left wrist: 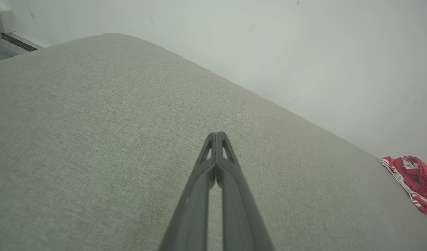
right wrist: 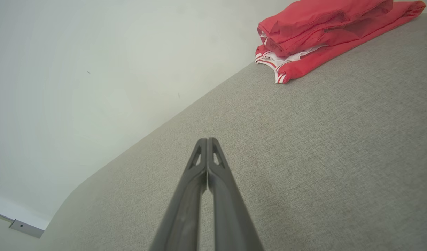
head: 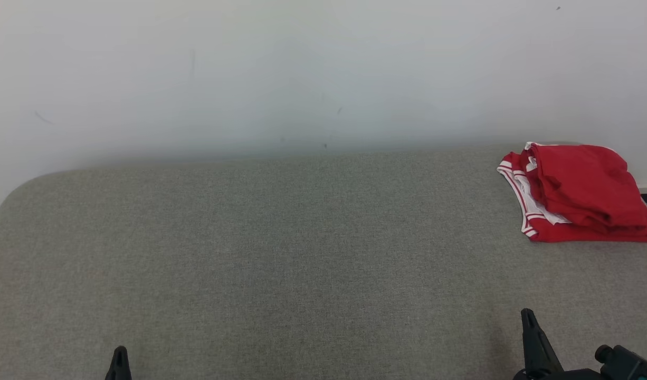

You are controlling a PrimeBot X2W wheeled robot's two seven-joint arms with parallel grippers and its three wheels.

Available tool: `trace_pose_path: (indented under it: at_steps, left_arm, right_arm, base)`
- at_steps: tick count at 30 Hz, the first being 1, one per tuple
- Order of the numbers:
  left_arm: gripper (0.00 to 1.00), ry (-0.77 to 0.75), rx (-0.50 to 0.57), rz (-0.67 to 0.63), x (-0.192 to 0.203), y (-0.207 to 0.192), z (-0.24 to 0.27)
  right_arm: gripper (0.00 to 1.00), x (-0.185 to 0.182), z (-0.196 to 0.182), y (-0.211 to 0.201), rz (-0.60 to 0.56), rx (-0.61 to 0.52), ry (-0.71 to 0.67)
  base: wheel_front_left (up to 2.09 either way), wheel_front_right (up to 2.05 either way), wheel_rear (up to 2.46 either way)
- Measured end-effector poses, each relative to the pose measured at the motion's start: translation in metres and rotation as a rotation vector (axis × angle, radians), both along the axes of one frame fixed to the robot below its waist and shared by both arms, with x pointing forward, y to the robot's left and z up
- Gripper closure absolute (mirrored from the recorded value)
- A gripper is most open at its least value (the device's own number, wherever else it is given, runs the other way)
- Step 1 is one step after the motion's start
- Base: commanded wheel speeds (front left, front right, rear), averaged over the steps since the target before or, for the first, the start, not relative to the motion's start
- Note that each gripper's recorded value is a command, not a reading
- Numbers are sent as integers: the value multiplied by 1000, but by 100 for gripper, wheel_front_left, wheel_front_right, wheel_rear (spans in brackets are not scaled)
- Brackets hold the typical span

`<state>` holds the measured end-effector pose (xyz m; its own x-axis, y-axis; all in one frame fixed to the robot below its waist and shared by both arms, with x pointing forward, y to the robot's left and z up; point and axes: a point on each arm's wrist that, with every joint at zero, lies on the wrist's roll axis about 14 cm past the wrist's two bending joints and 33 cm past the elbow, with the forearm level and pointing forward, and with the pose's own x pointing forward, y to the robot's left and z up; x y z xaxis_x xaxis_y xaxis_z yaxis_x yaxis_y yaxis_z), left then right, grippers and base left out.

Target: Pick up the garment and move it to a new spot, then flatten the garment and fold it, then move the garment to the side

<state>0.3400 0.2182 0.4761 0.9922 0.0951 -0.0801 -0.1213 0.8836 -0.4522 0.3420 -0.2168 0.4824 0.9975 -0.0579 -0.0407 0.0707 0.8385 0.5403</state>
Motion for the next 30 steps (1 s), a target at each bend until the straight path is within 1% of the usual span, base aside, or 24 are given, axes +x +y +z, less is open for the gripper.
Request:
trace_pose_path:
  at_steps: [9,10,30]
  left_arm:
    - [100,-3,-148,11,6,-1,1]
    - [100,-3,-148,11,6,-1,1]
    - [100,-18,-433,16,18,-5,5]
  right_arm:
    - [100,6,2,0,-10,132,-1]
    - [100,6,2,0,-10,132,-1]
    - [100,17,6,3,-19,386,-9]
  base:
    - [0,0,0]
    - [0,0,0]
    - [0,0,0]
